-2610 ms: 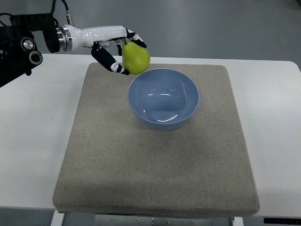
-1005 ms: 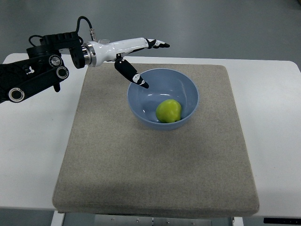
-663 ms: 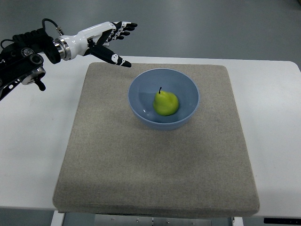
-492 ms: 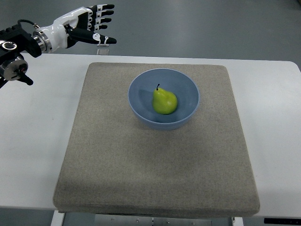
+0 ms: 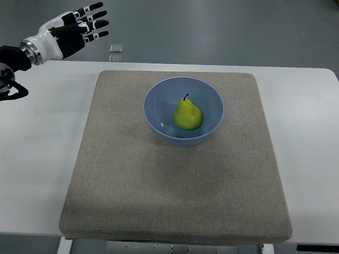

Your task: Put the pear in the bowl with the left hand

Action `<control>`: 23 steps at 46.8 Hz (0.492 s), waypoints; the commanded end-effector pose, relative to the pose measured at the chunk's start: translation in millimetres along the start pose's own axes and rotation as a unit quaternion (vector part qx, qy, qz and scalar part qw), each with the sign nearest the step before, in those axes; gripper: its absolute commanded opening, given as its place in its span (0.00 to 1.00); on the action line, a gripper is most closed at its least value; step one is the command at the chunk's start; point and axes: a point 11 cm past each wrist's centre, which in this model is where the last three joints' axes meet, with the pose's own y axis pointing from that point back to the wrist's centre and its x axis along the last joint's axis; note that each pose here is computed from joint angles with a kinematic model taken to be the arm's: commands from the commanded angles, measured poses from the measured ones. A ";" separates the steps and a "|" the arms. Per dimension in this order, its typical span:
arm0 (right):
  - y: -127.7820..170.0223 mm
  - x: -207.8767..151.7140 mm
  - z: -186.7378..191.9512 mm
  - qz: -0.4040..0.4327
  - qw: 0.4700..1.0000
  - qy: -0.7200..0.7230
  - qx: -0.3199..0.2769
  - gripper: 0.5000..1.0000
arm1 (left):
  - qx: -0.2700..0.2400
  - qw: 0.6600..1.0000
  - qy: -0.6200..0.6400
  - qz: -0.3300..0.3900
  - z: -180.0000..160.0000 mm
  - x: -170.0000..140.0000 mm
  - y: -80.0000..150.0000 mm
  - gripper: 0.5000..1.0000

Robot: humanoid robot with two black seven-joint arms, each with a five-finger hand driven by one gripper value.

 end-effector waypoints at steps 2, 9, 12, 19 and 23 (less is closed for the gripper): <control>0.0 -0.1 0.0 0.000 1.000 0.000 0.000 0.85 | 0.004 1.000 0.017 -0.005 -9.9 1.2 2.3 0.99; 0.2 0.0 0.9 0.000 1.000 0.000 -0.001 0.85 | 0.007 0.999 0.030 -0.012 -16.2 0.0 3.6 0.99; 0.2 -0.7 0.9 -0.003 1.000 -0.001 -0.001 0.85 | 0.007 0.999 0.032 -0.014 -16.7 -0.3 3.9 0.99; 0.1 -2.6 0.9 -0.007 1.000 -0.002 -0.001 0.85 | 0.010 0.999 0.036 -0.007 -21.3 3.2 5.8 0.99; -0.1 -1.9 0.0 -0.003 1.000 0.000 0.000 0.85 | 0.012 0.999 0.041 -0.002 -23.7 5.9 7.3 0.99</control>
